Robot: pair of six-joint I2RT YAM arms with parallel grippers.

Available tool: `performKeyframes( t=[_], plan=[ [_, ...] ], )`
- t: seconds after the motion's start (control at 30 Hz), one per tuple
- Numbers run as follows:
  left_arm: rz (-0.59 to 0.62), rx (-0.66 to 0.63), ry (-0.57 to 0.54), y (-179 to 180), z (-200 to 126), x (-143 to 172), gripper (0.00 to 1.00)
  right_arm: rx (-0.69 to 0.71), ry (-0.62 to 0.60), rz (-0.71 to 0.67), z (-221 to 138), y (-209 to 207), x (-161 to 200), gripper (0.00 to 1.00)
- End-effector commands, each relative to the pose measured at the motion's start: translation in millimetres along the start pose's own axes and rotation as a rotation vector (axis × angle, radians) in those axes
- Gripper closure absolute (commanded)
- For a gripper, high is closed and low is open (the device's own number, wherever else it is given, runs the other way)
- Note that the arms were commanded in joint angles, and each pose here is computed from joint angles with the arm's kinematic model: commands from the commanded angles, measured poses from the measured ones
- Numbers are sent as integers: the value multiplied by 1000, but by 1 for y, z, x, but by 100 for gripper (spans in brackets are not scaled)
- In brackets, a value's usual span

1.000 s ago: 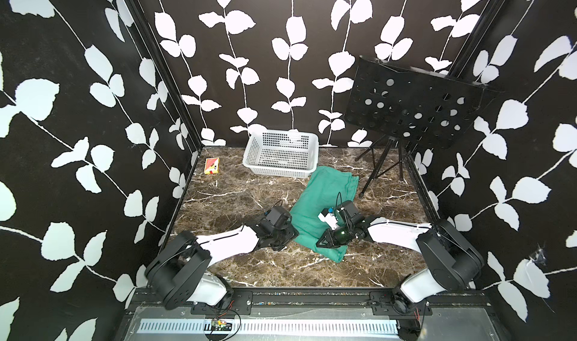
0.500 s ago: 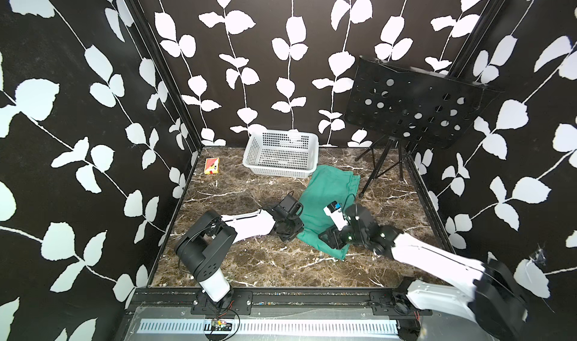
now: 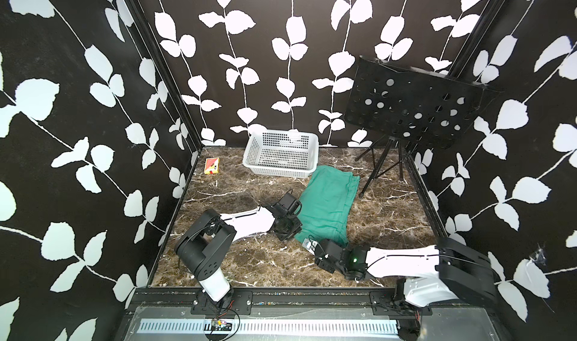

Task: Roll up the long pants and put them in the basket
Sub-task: Roll the long pant at the center of the board.

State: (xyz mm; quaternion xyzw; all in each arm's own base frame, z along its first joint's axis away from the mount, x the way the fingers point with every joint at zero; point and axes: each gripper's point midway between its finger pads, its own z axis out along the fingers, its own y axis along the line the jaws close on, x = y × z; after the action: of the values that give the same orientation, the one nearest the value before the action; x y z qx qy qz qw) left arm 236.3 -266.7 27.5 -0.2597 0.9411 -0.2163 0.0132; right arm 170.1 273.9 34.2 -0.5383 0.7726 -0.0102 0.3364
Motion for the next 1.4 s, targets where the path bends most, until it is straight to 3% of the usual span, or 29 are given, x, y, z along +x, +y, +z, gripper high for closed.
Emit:
performKeyframes(
  t=[0.0,0.13,0.17,0.27,0.33,0.6,0.8,1.03,1.37],
  plan=[
    [-18,-107,13,30,1,3,69,147,-8,-27,4,-20,-7,51],
    [-20,-84,1,25,-3,2,66,156,13,-5,8,-20,-3,79],
    [-18,-76,-7,23,-6,1,64,131,6,24,7,-17,-4,82],
    [-16,-34,-52,17,-19,-4,52,-36,3,199,4,-3,-7,89],
    [-7,17,-80,10,-27,-7,45,-199,-5,315,0,10,-12,100],
    [78,146,-66,-2,-40,2,30,-434,-59,579,-20,3,-23,100],
    [110,209,-84,-1,-48,4,18,-590,-2,746,-17,-3,-14,100],
    [108,302,-79,-15,-45,5,15,-837,35,920,-14,2,-22,100],
    [42,233,-91,12,-44,6,15,-827,69,1041,-9,-17,-12,100]
  ],
)
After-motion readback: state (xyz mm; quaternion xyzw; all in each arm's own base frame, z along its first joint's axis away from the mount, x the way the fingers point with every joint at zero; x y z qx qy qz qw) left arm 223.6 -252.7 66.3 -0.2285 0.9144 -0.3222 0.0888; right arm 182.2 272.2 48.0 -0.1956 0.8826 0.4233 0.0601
